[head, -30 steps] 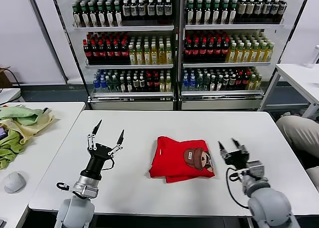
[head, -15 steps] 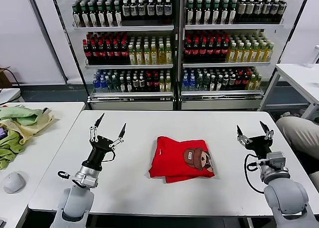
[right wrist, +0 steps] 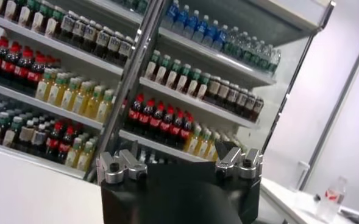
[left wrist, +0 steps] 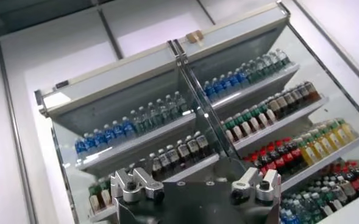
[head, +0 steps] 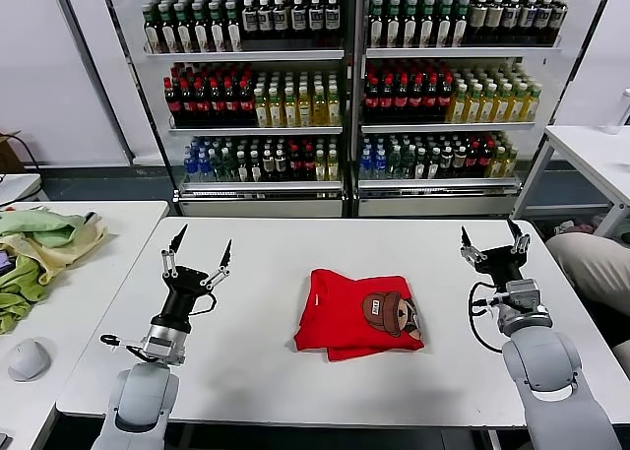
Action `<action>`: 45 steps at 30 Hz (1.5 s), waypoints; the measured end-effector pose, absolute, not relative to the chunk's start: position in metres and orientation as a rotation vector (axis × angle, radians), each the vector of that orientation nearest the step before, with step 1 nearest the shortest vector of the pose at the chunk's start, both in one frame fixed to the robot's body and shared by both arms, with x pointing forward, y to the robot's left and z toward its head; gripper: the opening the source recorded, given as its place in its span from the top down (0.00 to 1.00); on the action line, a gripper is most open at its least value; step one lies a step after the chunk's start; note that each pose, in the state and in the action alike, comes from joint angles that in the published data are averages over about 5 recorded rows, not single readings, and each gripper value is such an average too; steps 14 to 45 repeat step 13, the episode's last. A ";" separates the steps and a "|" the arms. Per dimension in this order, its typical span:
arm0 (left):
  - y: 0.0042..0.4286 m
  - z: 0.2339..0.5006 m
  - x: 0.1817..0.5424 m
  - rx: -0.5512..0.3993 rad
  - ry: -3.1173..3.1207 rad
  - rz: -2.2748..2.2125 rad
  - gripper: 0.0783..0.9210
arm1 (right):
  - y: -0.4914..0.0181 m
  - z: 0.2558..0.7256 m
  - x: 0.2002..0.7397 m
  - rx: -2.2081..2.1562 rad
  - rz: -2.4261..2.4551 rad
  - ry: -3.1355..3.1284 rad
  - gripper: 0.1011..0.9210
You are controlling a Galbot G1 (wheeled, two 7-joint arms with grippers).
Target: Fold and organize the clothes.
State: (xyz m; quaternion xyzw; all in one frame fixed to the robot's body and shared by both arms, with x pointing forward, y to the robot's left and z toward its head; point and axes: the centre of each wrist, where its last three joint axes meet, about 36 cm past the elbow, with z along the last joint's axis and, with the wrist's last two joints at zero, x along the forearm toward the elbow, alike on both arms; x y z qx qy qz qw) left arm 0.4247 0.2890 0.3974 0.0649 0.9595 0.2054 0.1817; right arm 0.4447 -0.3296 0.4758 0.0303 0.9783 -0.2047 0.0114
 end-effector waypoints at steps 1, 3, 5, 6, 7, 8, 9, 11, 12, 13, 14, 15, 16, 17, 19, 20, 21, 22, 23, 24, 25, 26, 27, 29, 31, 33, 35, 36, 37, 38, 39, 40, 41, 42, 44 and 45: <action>0.288 0.398 0.425 0.179 2.709 0.575 0.12 | -0.330 0.475 0.446 0.093 -0.648 3.047 0.12; 0.287 0.398 0.426 0.171 2.709 0.568 0.12 | -0.331 0.471 0.447 0.088 -0.668 3.041 0.12; 0.285 0.398 0.427 0.163 2.711 0.565 0.12 | -0.332 0.469 0.449 0.085 -0.685 3.037 0.12; 0.285 0.398 0.428 0.160 2.713 0.564 0.12 | -0.333 0.468 0.451 0.086 -0.691 3.035 0.12; 0.285 0.398 0.429 0.155 2.715 0.563 0.12 | -0.334 0.467 0.452 0.087 -0.695 3.033 0.12; 0.284 0.398 0.429 0.152 2.718 0.562 0.12 | -0.334 0.466 0.453 0.087 -0.700 3.032 0.12; 0.284 0.398 0.430 0.148 2.721 0.561 0.12 | -0.335 0.464 0.453 0.085 -0.706 3.031 0.12; 0.284 0.398 0.432 0.140 2.725 0.556 0.12 | -0.335 0.461 0.454 0.078 -0.727 3.026 0.12; 0.284 0.398 0.433 0.138 2.726 0.555 0.12 | -0.336 0.460 0.455 0.076 -0.733 3.025 0.12; 0.284 0.398 0.433 0.136 2.727 0.554 0.12 | -0.336 0.459 0.455 0.074 -0.740 3.023 0.12; 0.284 0.398 0.433 0.136 2.727 0.554 0.12 | -0.336 0.459 0.455 0.074 -0.740 3.023 0.12; 0.284 0.398 0.433 0.136 2.727 0.554 0.12 | -0.336 0.459 0.455 0.074 -0.740 3.023 0.12; 0.284 0.398 0.433 0.136 2.727 0.554 0.12 | -0.336 0.459 0.455 0.074 -0.740 3.023 0.12; 0.284 0.398 0.433 0.136 2.727 0.554 0.12 | -0.336 0.459 0.455 0.074 -0.740 3.023 0.12; 0.284 0.398 0.433 0.136 2.727 0.554 0.12 | -0.336 0.459 0.455 0.074 -0.740 3.023 0.12; 0.284 0.398 0.433 0.136 2.727 0.554 0.12 | -0.336 0.459 0.455 0.074 -0.740 3.023 0.12; 0.284 0.398 0.433 0.136 2.727 0.554 0.12 | -0.336 0.459 0.455 0.074 -0.740 3.023 0.12; 0.284 0.398 0.433 0.136 2.727 0.554 0.12 | -0.336 0.459 0.455 0.074 -0.740 3.023 0.12; 0.284 0.398 0.433 0.136 2.727 0.554 0.12 | -0.336 0.459 0.455 0.074 -0.740 3.023 0.12; 0.284 0.398 0.433 0.136 2.727 0.554 0.12 | -0.336 0.459 0.455 0.074 -0.740 3.023 0.12; 0.284 0.398 0.433 0.136 2.727 0.554 0.12 | -0.336 0.459 0.455 0.074 -0.740 3.023 0.12; 0.284 0.398 0.433 0.136 2.727 0.554 0.12 | -0.336 0.459 0.455 0.074 -0.740 3.023 0.12; 0.284 0.398 0.433 0.136 2.727 0.554 0.12 | -0.336 0.459 0.455 0.074 -0.740 3.023 0.12; 0.284 0.398 0.433 0.136 2.727 0.554 0.12 | -0.336 0.459 0.455 0.074 -0.740 3.023 0.12; 0.284 0.398 0.433 0.136 2.727 0.554 0.12 | -0.336 0.459 0.455 0.074 -0.740 3.023 0.12; 0.284 0.398 0.433 0.136 2.727 0.554 0.12 | -0.336 0.459 0.455 0.074 -0.740 3.023 0.12; 0.284 0.398 0.433 0.136 2.727 0.554 0.12 | -0.336 0.459 0.455 0.074 -0.740 3.023 0.12; 0.284 0.398 0.433 0.136 2.727 0.554 0.12 | -0.336 0.459 0.455 0.074 -0.740 3.023 0.12; 0.284 0.398 0.433 0.136 2.727 0.554 0.12 | -0.336 0.459 0.455 0.074 -0.740 3.023 0.12; 0.284 0.398 0.433 0.136 2.727 0.554 0.12 | -0.336 0.459 0.455 0.074 -0.740 3.023 0.12; 0.284 0.398 0.433 0.136 2.727 0.554 0.12 | -0.336 0.459 0.455 0.074 -0.740 3.023 0.12; 0.284 0.398 0.433 0.136 2.727 0.554 0.12 | -0.336 0.459 0.455 0.074 -0.740 3.023 0.12; 0.284 0.398 0.433 0.136 2.727 0.554 0.12 | -0.336 0.459 0.455 0.074 -0.740 3.023 0.12; 0.284 0.398 0.433 0.136 2.727 0.554 0.12 | -0.336 0.459 0.455 0.074 -0.740 3.023 0.12; 0.284 0.398 0.433 0.136 2.727 0.554 0.12 | -0.336 0.459 0.455 0.074 -0.740 3.023 0.12; 0.284 0.398 0.433 0.136 2.727 0.554 0.12 | -0.336 0.459 0.455 0.074 -0.740 3.023 0.12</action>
